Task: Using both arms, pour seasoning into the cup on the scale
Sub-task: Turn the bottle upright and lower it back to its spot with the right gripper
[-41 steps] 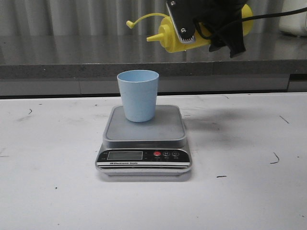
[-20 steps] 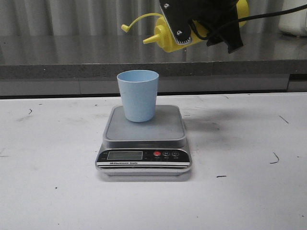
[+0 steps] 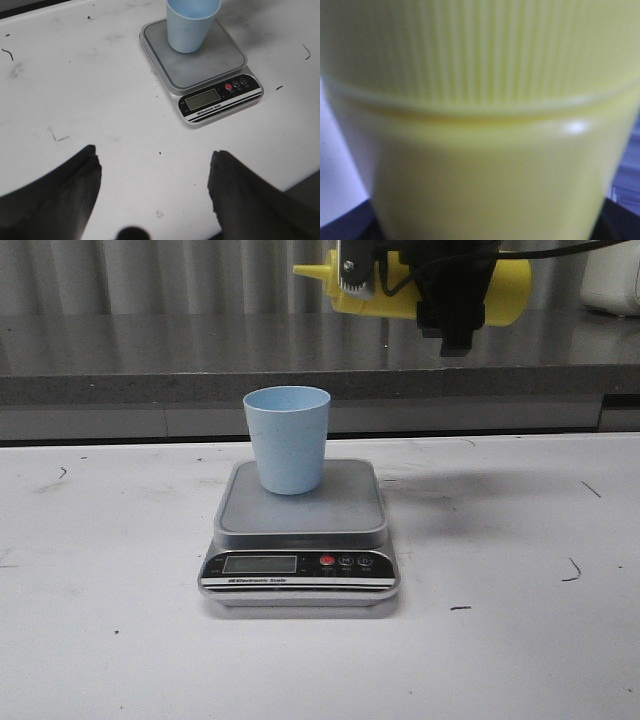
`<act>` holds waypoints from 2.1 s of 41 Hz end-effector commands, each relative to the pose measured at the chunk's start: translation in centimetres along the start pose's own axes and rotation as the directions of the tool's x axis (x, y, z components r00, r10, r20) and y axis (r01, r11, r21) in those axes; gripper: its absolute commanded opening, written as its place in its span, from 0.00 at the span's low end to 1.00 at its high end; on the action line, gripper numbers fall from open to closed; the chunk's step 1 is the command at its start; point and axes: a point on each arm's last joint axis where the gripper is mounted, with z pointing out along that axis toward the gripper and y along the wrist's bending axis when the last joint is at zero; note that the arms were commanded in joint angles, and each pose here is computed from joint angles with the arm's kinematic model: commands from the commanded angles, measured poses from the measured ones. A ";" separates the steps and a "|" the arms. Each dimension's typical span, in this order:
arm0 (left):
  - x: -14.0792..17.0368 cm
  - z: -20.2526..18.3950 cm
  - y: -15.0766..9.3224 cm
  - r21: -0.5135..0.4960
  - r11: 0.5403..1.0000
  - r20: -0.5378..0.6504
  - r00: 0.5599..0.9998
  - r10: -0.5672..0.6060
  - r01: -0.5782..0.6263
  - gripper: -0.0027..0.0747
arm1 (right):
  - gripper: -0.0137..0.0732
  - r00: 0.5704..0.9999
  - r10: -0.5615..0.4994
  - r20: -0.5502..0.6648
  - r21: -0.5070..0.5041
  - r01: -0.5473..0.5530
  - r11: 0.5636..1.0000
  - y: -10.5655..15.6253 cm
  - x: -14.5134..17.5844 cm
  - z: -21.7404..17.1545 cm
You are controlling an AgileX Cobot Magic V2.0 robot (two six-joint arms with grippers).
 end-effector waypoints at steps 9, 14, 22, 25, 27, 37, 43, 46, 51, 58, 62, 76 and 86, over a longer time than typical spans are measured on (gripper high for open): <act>-1.2 -0.6 -0.2 0.013 1.000 0.093 0.996 0.002 -0.003 0.63 | 0.60 0.902 0.431 -0.006 0.094 -0.428 0.899 -4.8 1.9 -4.4; -1.2 -0.6 -0.2 0.013 1.000 0.093 0.996 0.002 -0.003 0.63 | 0.60 0.807 0.590 0.028 0.050 -0.591 0.805 -5.8 3.7 -5.6; -1.2 -0.6 -0.2 0.013 1.000 0.093 0.996 0.002 -0.003 0.63 | 0.60 0.639 0.766 0.072 -0.009 -0.768 0.641 -5.4 8.1 -6.6; -1.2 -0.6 -0.2 0.013 1.000 0.093 0.996 0.002 -0.003 0.63 | 0.60 0.585 0.807 0.085 -0.031 -0.808 0.589 -4.4 9.6 -6.7; -1.2 -0.6 -0.2 0.013 1.000 0.093 0.996 0.002 -0.003 0.63 | 0.60 0.548 0.831 0.094 -0.054 -0.831 0.554 -3.3 10.5 -6.5; -1.2 -0.6 -0.2 0.013 1.000 0.093 0.996 0.002 -0.003 0.63 | 0.60 0.481 0.874 0.074 -0.138 -0.863 0.487 2.4 12.6 -5.4; -1.2 -0.6 -0.2 0.013 1.000 0.093 0.996 0.002 -0.003 0.63 | 0.60 0.379 0.910 0.171 -0.233 -0.881 0.411 4.2 12.0 -5.5; -1.2 -0.6 -0.2 0.013 1.000 0.093 0.996 0.002 -0.003 0.63 | 0.60 0.346 0.909 0.233 -0.281 -0.871 0.404 4.9 11.6 -5.7; -1.2 -0.6 -0.2 0.013 1.000 0.093 0.996 0.002 -0.003 0.63 | 0.60 0.309 0.897 0.315 -0.342 -0.845 0.411 6.1 11.2 -5.7; -1.2 -0.6 -0.2 0.013 1.000 0.093 0.996 0.002 -0.003 0.63 | 0.60 0.282 0.916 0.286 -0.318 -0.874 0.368 7.1 12.5 -4.0; -1.2 -0.6 -0.2 0.013 1.000 0.093 0.996 0.002 -0.003 0.63 | 0.60 0.239 0.923 0.302 -0.304 -0.893 0.331 7.1 13.5 -3.2; -1.2 -0.6 -0.2 0.013 1.000 0.093 0.996 0.002 -0.003 0.63 | 0.60 0.234 0.881 0.410 -0.318 -0.869 0.379 8.5 13.6 -1.0; -1.2 -0.6 -0.2 0.013 1.000 0.093 0.996 0.002 -0.003 0.63 | 0.60 0.129 0.894 0.428 -0.262 -0.929 0.260 9.4 14.6 0.6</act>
